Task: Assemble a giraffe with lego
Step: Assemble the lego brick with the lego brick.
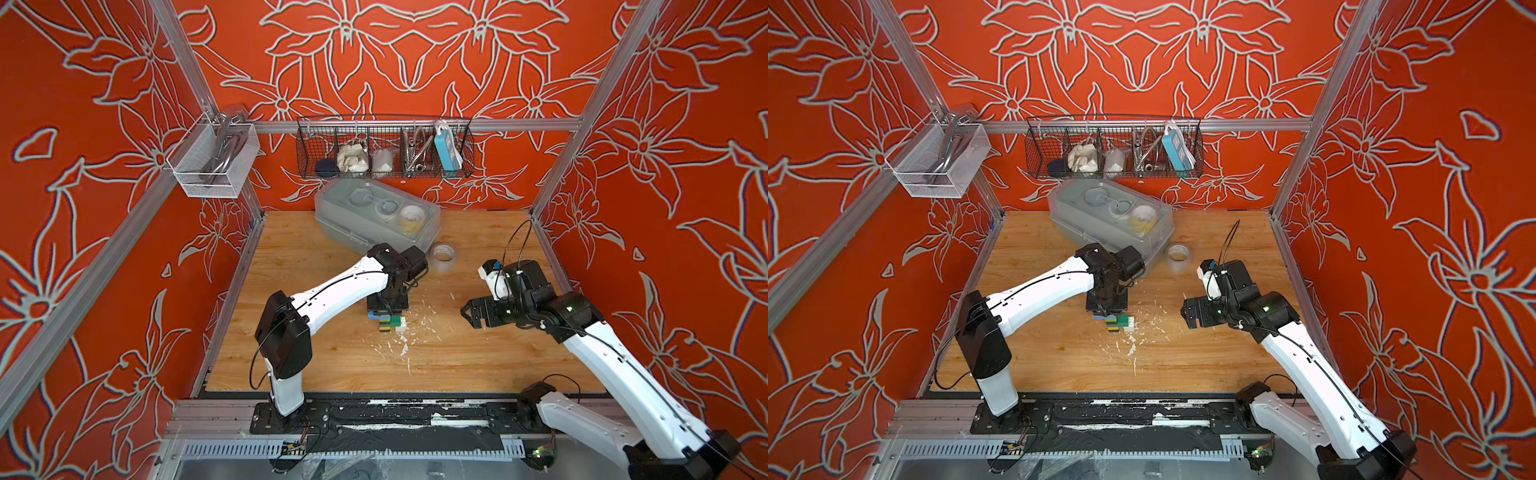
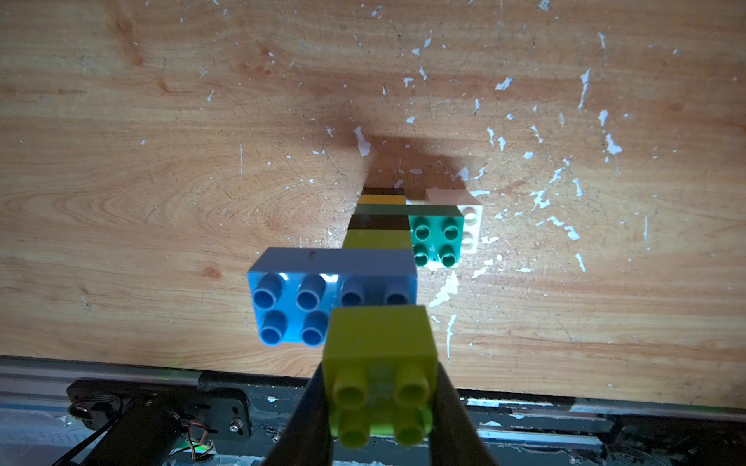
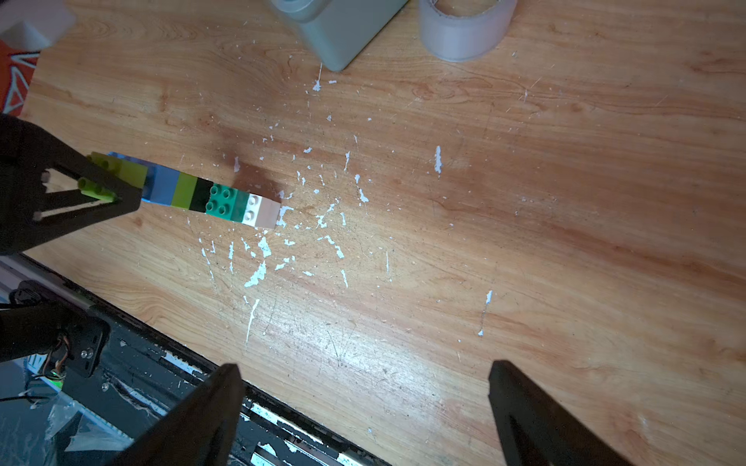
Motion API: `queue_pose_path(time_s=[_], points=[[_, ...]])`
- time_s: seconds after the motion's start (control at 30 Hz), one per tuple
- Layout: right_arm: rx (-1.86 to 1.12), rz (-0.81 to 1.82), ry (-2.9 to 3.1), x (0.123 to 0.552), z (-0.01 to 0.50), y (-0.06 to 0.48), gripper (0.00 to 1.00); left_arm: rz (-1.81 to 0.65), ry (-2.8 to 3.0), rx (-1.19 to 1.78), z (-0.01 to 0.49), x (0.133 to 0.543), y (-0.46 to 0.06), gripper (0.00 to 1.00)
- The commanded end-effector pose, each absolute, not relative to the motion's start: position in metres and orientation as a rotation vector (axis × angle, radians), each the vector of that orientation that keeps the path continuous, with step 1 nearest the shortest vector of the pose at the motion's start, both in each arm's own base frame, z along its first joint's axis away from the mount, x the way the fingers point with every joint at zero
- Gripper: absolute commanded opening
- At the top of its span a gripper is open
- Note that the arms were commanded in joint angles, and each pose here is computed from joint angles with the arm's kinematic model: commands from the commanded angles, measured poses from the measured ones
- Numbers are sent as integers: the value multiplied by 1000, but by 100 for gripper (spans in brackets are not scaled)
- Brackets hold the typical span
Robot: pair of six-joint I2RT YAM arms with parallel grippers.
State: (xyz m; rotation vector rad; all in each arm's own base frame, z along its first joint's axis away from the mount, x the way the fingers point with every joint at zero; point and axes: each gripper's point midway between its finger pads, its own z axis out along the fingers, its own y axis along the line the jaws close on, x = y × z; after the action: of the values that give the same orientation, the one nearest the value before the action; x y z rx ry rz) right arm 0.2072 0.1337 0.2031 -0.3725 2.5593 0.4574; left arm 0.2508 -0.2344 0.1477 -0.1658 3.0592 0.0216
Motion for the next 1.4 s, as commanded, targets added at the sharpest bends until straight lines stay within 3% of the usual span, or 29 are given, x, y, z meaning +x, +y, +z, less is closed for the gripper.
queue_pose_path(time_s=[0.0, 1.37], points=[[-376, 436, 2534, 210, 210, 130, 100, 62, 3067, -182, 143, 252, -229, 4], [-350, 455, 2528, 208, 206, 125, 100, 44, 3126, -241, 119, 246, -226, 5]])
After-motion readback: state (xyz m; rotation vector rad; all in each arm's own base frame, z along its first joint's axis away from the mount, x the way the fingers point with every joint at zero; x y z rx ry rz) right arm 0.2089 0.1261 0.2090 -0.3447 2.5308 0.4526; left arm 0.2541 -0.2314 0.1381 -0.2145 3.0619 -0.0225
